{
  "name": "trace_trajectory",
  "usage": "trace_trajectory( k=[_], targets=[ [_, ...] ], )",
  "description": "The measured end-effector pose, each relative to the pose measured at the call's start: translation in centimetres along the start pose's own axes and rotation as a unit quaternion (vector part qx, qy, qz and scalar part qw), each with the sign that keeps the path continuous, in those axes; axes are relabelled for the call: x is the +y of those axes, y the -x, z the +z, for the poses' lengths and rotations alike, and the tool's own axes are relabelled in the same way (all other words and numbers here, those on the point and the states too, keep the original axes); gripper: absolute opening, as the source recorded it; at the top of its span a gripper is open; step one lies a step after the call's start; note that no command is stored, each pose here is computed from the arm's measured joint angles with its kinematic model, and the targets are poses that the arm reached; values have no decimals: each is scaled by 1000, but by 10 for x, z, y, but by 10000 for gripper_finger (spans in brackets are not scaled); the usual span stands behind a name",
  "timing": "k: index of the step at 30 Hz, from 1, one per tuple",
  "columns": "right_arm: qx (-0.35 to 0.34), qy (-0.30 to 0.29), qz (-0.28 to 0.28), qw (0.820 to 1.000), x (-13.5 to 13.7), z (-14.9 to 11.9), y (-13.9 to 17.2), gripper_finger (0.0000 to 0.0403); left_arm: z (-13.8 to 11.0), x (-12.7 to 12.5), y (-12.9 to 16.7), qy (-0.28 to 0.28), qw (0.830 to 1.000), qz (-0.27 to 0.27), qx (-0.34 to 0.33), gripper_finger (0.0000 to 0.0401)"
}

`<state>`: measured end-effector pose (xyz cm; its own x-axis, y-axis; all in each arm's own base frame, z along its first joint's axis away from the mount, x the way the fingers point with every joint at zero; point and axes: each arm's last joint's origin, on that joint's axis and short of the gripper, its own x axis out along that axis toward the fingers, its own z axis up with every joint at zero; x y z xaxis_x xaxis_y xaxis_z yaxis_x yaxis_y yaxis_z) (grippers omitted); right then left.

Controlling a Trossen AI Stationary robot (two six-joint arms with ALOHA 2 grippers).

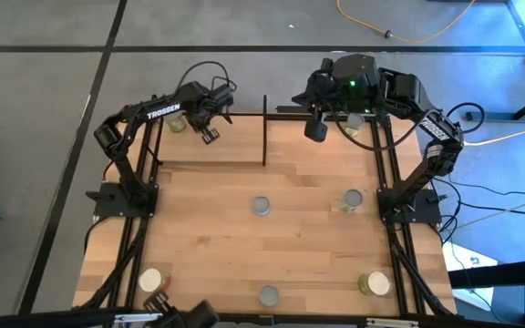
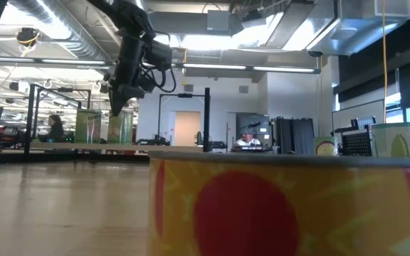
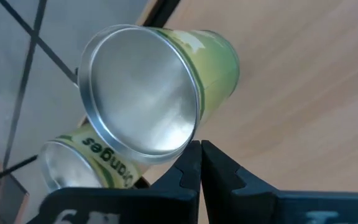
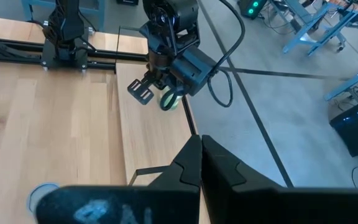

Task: Pick and place cans onto a shelf
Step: Put the canned pears can on the shelf, then put the canned pineapples on the shelf

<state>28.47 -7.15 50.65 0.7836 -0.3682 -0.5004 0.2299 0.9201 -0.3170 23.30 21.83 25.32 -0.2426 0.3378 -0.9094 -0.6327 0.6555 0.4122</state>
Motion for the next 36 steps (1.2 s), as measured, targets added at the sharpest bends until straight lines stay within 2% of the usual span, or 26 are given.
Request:
trace_trajectory(
  k=[5,11,15,19,24,27,31,36],
  targets=[
    [0,0,0,1000,0,0,0,7,4,2,-1,1,1000,1,-19,0],
    [0,1,0,1000,0,0,0,7,2,-3,3,-9,1000,-6,-12,0],
    [1,1,-2,1000,0,0,1,7,-2,-11,27,-27,998,-42,-29,0],
    [12,3,-1,1000,-1,-4,11,7,-11,-21,63,-46,992,-84,-85,0],
    [47,-12,7,999,-2,-15,30,7,-33,-25,110,-77,973,-142,-166,0],
    [92,-23,17,995,0,-25,36,7,-47,-26,129,-92,959,-174,-202,0],
    [156,-21,30,987,2,-37,39,7,-64,-30,150,-142,930,-229,-251,0],
    [165,-23,61,984,5,-40,40,7,-83,-37,165,-189,896,-303,-263,0]
  ],
)
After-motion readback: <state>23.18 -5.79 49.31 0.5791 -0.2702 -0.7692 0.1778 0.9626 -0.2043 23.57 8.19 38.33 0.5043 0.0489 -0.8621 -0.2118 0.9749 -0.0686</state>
